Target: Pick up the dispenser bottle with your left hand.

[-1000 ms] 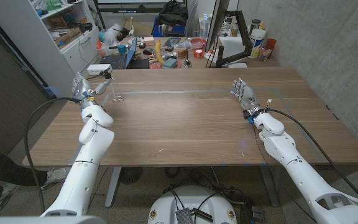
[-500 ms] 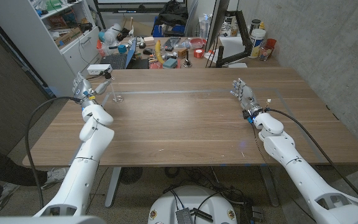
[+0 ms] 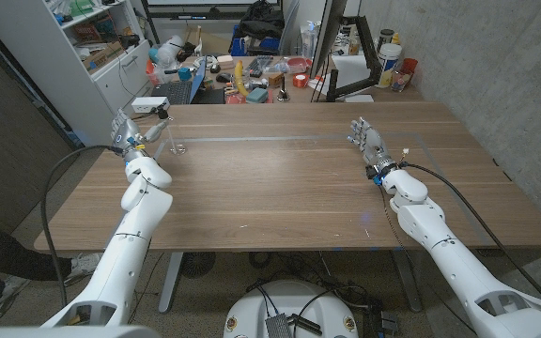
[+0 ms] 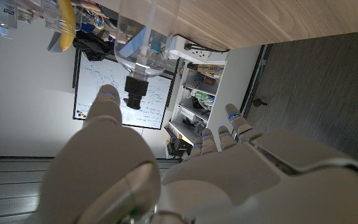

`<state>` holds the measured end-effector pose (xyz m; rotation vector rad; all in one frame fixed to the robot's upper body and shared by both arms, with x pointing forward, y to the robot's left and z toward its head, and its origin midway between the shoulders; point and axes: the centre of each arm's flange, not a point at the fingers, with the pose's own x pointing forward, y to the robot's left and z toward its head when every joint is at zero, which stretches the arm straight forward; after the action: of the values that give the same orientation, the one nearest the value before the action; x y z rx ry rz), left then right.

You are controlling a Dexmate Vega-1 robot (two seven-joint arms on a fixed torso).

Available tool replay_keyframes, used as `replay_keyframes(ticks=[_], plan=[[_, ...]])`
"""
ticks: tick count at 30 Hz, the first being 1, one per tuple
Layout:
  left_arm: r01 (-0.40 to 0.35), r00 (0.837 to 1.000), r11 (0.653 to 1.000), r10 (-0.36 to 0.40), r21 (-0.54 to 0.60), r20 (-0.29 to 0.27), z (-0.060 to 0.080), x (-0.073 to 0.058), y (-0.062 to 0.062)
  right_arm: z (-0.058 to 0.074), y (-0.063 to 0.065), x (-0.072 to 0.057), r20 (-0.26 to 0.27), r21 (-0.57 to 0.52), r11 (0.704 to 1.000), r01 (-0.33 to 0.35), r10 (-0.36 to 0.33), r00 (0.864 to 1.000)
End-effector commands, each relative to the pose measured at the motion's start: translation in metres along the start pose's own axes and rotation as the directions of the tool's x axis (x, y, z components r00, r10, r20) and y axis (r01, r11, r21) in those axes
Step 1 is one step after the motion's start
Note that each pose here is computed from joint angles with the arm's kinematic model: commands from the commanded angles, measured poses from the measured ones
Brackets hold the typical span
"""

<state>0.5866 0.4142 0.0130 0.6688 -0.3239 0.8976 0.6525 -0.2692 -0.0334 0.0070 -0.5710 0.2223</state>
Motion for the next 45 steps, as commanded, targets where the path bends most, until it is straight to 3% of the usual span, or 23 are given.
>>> replay_keyframes(ticks=[1,22,45], plan=[[-0.003,1.0,1.0,0.004,0.01,-0.017,-0.005,0.009,-0.005,0.0,0.002,-0.001,-0.002,-0.002,1.0,0.003,-0.003,1.0],[0.005,0.999,1.0,-0.004,0.026,-0.038,-0.006,0.024,-0.017,0.0,0.002,-0.001,-0.001,-0.003,1.0,0.013,-0.013,1.0],[0.009,1.0,0.999,-0.008,0.034,-0.025,-0.001,0.03,-0.027,-0.002,0.0,-0.003,-0.002,-0.006,1.0,0.023,-0.023,1.0]])
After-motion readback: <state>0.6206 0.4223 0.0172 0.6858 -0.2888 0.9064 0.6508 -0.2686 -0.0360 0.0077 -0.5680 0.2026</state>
